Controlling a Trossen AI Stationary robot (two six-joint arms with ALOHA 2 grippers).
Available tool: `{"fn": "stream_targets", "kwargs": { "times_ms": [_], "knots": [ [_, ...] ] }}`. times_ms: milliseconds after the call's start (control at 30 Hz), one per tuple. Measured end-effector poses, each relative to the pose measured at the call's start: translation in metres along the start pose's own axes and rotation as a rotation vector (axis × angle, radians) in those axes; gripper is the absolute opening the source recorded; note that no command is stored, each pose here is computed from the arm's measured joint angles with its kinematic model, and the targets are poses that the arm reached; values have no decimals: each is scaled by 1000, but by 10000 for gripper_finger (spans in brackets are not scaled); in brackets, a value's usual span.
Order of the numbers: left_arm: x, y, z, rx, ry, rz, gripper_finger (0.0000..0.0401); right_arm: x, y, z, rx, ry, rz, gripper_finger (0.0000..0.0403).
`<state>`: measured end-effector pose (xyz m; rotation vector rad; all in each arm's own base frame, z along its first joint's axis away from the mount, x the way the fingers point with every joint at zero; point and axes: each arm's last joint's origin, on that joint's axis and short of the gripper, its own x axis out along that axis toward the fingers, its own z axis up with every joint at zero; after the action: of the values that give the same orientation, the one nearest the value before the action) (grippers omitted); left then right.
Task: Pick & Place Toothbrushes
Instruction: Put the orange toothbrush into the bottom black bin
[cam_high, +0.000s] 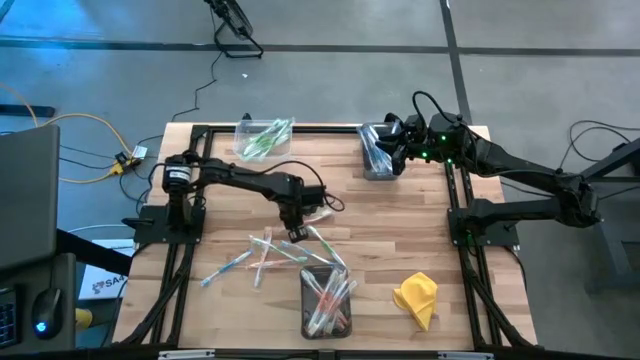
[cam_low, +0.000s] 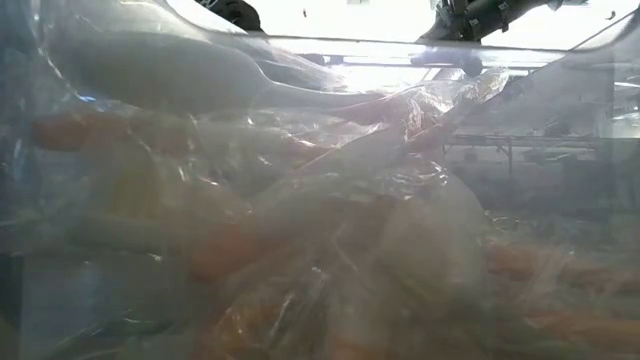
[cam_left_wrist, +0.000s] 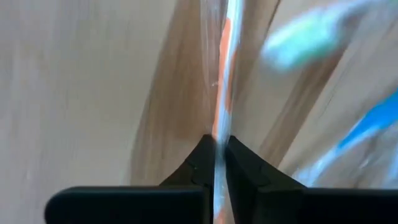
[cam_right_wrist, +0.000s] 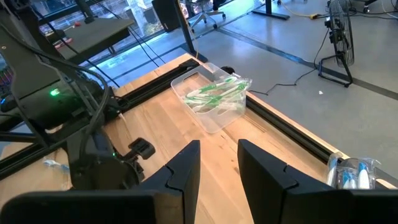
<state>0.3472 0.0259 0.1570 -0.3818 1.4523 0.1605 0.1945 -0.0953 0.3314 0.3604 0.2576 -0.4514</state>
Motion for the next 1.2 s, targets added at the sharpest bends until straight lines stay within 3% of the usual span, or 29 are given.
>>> {"fn": "stream_targets", "kwargs": {
  "times_ms": [267,567,933,1200],
  "knots": [
    [-38,2,9,97,63,193,11,0,0,0,0,0,0,100],
    [-88,27,33,105,-5,200,10,-1,1,0,-1,8,44,100],
    [-149,56,62,159,-248,67,10,-24,12,5,-10,7,307,100],
    [-197,63,81,234,-539,-82,10,-43,14,10,-24,-48,343,100]
  ]
}}
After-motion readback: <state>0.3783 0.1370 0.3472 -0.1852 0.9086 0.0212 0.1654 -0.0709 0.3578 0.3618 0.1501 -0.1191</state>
